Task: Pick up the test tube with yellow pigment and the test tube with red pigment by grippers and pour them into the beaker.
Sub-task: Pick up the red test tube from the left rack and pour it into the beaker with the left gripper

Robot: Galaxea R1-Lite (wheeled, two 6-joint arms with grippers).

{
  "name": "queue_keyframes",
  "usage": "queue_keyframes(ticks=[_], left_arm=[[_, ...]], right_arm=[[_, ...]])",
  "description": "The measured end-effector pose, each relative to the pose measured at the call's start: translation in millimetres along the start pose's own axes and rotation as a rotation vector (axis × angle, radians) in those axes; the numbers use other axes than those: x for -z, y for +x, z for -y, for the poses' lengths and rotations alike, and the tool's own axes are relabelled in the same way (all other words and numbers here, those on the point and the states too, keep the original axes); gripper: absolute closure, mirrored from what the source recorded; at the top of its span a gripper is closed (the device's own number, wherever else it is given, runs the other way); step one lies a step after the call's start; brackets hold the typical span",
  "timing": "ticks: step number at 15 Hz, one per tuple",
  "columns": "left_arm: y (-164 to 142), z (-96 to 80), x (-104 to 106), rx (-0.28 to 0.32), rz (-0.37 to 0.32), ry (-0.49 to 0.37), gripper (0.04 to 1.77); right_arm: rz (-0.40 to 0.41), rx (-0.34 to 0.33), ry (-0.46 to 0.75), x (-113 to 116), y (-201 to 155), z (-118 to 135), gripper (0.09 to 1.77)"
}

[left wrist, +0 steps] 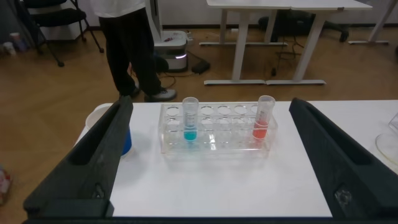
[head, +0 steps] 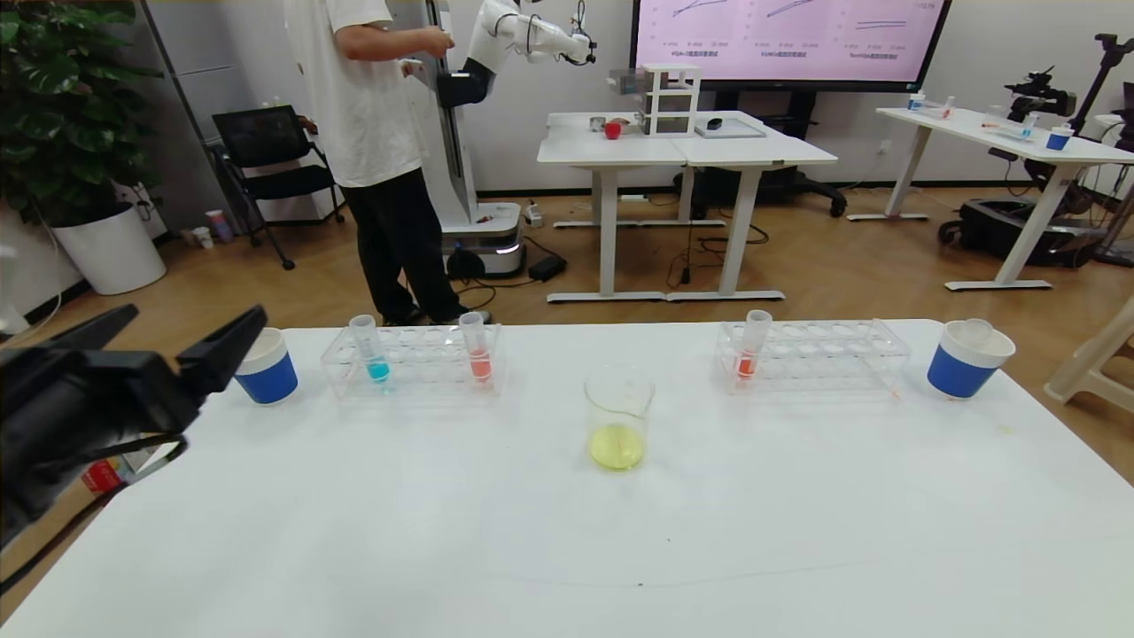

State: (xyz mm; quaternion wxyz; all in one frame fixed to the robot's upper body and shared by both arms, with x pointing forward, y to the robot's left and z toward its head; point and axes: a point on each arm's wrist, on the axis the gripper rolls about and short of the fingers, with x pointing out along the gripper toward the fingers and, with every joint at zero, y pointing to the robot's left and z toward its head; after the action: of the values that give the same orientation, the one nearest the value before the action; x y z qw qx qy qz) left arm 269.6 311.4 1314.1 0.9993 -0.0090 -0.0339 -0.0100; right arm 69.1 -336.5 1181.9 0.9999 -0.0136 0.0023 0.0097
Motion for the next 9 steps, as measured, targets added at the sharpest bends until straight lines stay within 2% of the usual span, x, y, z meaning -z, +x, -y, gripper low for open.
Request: queue_keyframes(ticks=[4,9], left_arm=[[50,49.8,28,0.021,-0.046,-0.041,0.06],[94,92.8,74,0.033,-0.042,-0.051,0.06]], right_arm=[[0.0,0.0,0.0,0,0,0,0.12],[0.0,0.0,0.0,0,0,0,0.12]])
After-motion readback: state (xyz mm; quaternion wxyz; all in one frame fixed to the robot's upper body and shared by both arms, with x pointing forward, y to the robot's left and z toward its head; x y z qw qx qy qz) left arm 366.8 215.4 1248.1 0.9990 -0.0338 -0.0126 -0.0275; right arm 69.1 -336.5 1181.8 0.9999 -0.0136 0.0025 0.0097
